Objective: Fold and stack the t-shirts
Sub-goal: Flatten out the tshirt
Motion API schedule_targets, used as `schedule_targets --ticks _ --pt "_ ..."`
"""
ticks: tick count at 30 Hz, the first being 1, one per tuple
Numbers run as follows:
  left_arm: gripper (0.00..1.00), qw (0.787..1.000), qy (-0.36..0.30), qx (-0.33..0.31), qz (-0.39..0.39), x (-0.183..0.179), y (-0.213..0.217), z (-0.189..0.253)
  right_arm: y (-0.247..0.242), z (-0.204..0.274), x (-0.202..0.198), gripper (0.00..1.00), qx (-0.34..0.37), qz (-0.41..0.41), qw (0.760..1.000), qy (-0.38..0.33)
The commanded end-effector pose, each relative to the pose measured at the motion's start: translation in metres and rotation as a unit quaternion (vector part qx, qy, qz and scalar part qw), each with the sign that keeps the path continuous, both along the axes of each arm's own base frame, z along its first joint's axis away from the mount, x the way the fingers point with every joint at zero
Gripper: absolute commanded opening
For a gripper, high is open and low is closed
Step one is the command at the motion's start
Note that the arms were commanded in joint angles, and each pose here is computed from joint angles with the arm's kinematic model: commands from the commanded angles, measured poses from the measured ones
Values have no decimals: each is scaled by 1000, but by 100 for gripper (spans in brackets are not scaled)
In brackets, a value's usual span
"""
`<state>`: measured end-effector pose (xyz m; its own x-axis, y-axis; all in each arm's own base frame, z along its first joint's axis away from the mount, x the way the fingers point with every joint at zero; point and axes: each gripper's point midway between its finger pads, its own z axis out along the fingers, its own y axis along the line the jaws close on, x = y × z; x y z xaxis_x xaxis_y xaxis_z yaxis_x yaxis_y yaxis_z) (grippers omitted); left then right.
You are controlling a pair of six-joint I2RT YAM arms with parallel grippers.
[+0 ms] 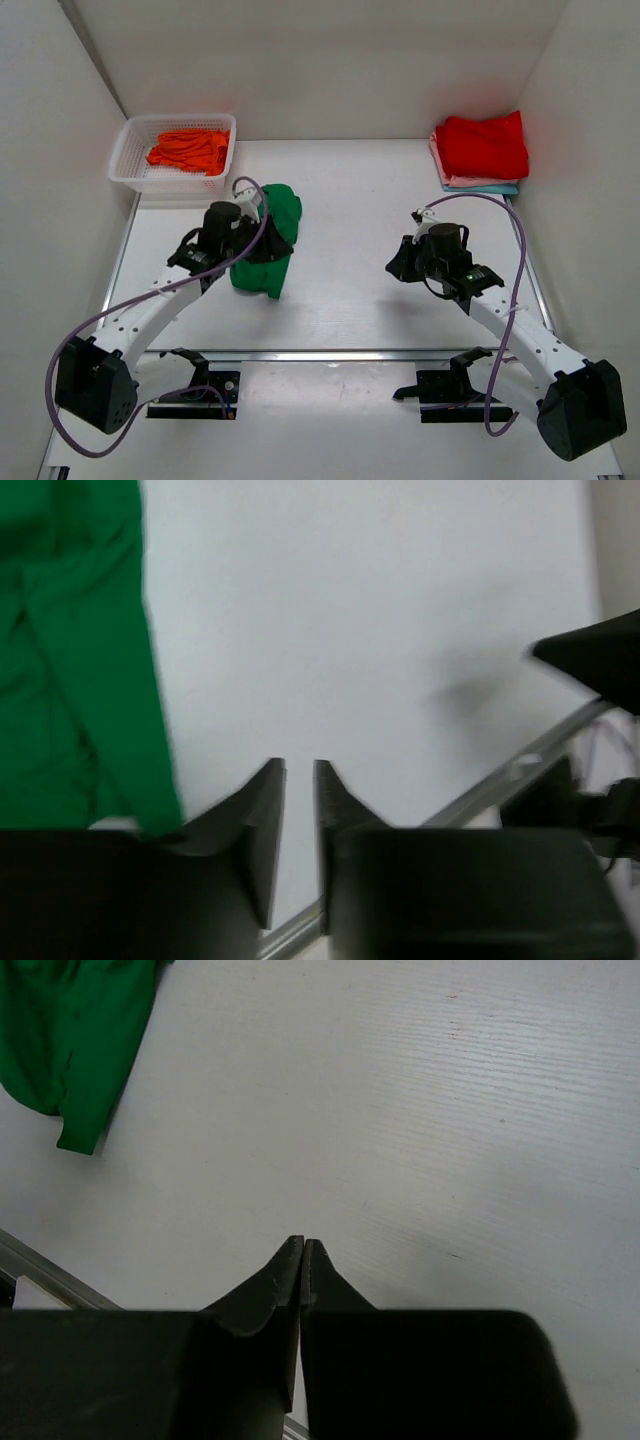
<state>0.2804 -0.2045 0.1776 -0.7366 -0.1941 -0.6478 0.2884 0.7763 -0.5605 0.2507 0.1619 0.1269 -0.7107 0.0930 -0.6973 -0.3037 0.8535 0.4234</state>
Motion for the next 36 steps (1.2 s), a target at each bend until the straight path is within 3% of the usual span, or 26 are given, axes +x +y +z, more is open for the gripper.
schedule_targets --ticks 1,2,3,4,5,16,17,18,20,21,23,24,25,27,31,34,35,36 --pt "20 994 67 80 14 -26 22 -71 5 13 10 0 21 1 999 -31" --pt "1 993 80 90 15 -32 26 -83 4 7 9 0 20 0 1000 -23" --pt "0 991 84 102 20 -31 28 -89 4 9 8 0 23 1 999 -26" --pt "12 989 85 120 26 -32 32 -96 4 11 7 0 26 2 999 -30" --pt "41 987 85 131 29 -33 33 -100 4 11 8 0 27 2 999 -30" --pt "51 970 122 203 49 -41 43 -143 -2 9 5 0 37 -2 999 -28" --pt "53 968 124 211 48 -41 43 -145 -3 8 6 0 35 -4 999 -29" --pt "66 968 128 212 52 -41 45 -146 -3 10 6 0 35 -3 999 -32" --pt "71 967 139 211 46 -46 44 -154 -3 3 4 0 34 -2 999 -22" --pt "70 967 139 207 46 -46 43 -153 -2 4 3 0 38 -2 999 -21" --pt "50 969 139 197 46 -44 39 -154 -2 6 5 0 37 -4 999 -26" --pt "27 971 132 194 47 -40 36 -151 -2 3 3 0 38 -3 999 -22" --pt "11 974 135 177 43 -41 30 -147 0 7 5 0 43 -1 999 -27" --pt "0 982 120 144 35 -29 13 -122 -1 2 3 0 38 -1 999 -19" --pt "0 995 88 50 -2 -6 -39 -47 -5 -4 5 0 38 -8 999 -21" --pt "0 996 7 -42 -78 7 -121 85 -12 -9 9 0 40 -20 999 -19" --pt "0 993 17 -55 -100 8 -138 93 -15 -8 10 0 41 -24 999 -20" --pt "0 988 -20 -95 -122 5 -155 150 -14 -10 8 0 39 -22 999 -18"
